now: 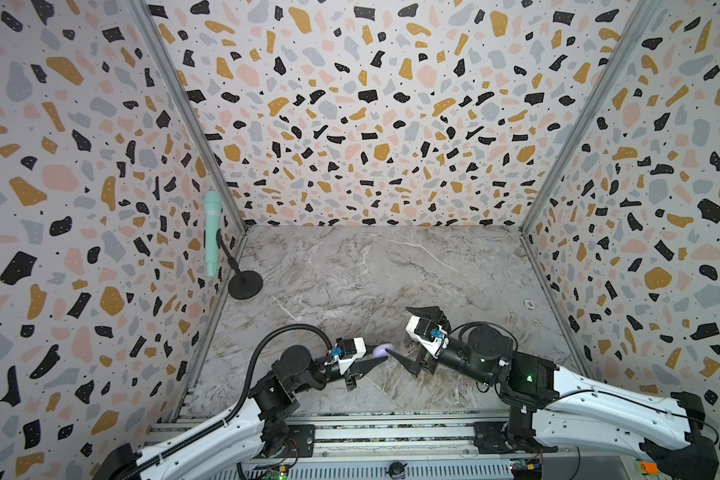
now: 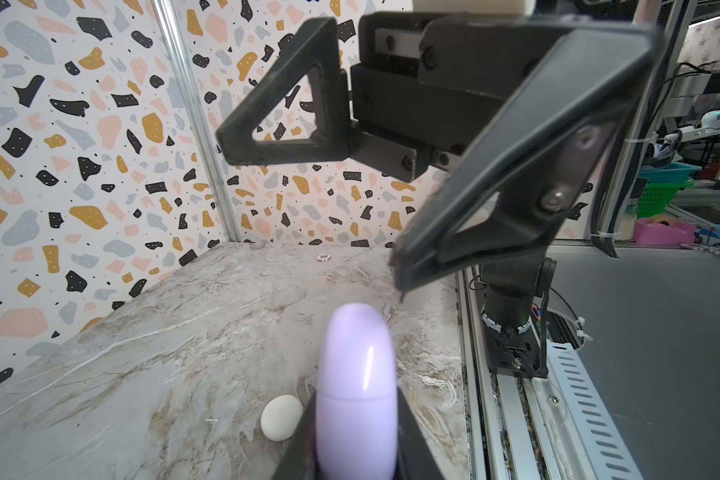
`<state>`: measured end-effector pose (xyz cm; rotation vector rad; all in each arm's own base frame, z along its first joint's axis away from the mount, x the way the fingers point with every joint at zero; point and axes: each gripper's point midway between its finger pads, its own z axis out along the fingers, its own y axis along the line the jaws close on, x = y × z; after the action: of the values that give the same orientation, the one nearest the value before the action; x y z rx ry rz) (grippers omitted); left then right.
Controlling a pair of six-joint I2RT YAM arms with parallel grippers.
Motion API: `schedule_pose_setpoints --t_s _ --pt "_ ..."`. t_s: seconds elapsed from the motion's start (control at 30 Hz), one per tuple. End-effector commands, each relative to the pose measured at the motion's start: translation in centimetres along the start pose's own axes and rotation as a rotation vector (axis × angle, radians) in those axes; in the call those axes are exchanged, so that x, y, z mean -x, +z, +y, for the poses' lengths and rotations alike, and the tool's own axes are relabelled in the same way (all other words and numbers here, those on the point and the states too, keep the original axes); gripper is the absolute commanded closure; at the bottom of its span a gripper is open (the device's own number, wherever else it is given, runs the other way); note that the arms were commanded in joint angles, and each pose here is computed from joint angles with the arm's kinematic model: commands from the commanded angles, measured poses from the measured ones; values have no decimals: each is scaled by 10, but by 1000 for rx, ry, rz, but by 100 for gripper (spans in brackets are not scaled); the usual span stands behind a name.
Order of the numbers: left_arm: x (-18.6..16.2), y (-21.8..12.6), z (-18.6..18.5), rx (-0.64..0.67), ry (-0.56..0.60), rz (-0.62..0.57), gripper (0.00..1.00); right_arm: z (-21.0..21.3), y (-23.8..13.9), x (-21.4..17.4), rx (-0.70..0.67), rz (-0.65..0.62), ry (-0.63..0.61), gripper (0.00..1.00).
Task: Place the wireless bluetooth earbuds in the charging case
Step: 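Push the lavender case lid open with the right gripper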
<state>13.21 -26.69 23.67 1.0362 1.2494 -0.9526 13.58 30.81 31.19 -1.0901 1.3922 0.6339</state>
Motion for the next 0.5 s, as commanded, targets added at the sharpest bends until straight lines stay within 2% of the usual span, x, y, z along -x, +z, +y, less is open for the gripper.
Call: schedule_pose_setpoints --t_s 0.0,0.27,0.47 --pt "26 -1 4 24 16 -78 100 13 -5 6 83 -21 -7 1" --pt "27 -1 1 4 32 -78 100 9 9 -14 41 62 -15 1" --pt "26 -1 -1 -6 34 -76 100 -4 15 -21 -41 107 -29 1"
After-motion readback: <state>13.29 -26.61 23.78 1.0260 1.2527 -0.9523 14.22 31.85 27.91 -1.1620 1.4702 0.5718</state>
